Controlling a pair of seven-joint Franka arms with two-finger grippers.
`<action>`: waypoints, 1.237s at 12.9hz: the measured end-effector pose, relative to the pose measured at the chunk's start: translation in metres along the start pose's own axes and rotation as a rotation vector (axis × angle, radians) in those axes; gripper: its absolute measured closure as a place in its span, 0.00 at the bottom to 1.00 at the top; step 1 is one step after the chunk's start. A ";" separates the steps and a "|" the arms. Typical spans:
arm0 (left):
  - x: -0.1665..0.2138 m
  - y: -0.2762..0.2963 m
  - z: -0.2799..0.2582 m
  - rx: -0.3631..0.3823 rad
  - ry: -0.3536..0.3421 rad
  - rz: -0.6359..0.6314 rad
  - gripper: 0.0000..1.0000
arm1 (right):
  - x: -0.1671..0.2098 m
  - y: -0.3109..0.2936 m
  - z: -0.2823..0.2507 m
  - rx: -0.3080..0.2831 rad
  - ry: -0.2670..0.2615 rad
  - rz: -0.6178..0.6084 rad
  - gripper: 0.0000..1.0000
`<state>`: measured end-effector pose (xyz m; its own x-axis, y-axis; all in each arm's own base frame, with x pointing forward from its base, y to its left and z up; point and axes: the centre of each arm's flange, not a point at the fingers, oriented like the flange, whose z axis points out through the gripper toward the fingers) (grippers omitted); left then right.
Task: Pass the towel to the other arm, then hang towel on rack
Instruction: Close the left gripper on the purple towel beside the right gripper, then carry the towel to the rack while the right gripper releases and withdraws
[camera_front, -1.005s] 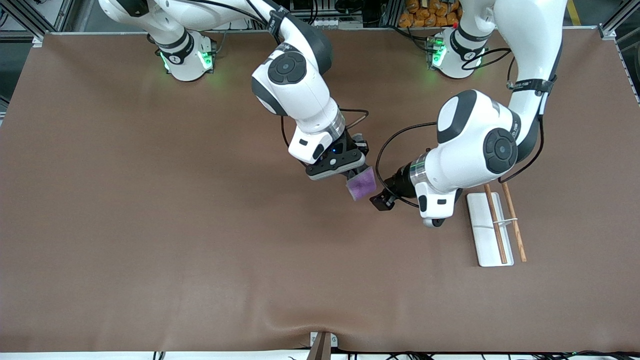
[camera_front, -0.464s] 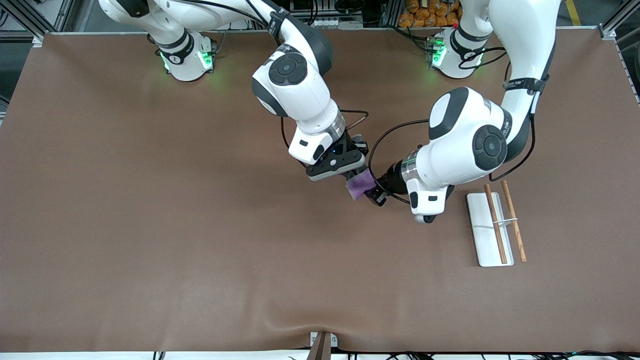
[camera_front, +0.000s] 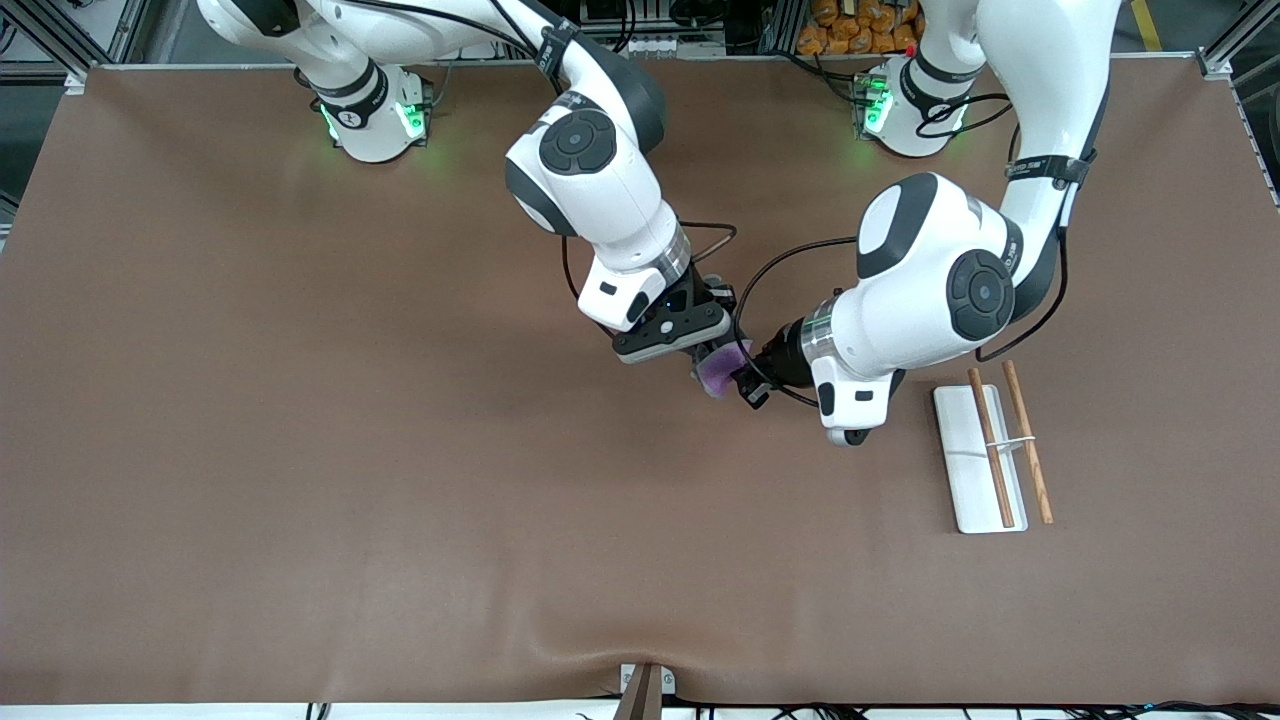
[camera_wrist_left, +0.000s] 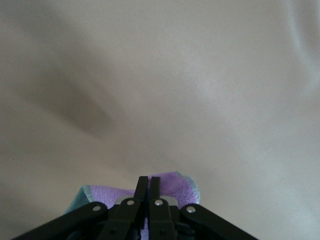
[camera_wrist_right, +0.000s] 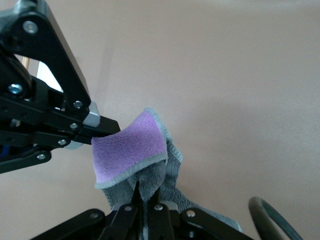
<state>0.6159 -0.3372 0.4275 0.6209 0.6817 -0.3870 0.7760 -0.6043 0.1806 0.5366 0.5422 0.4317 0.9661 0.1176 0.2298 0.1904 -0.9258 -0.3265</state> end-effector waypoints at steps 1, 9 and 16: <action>0.001 0.000 -0.002 -0.004 0.001 -0.001 0.96 | 0.000 0.000 0.000 0.000 0.000 0.000 0.94; 0.068 -0.022 -0.078 -0.063 0.042 0.102 0.96 | 0.008 0.006 -0.003 -0.009 0.024 0.000 0.49; 0.106 -0.046 -0.087 0.059 0.109 0.375 0.96 | 0.062 0.107 -0.056 -0.135 -0.040 0.020 0.00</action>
<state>0.6554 -0.2009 0.4567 0.8704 0.4472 -0.2057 0.4878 -0.8400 0.2377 0.6071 0.4300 0.4626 0.9762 0.1105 0.1866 0.1484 -0.9678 -0.2033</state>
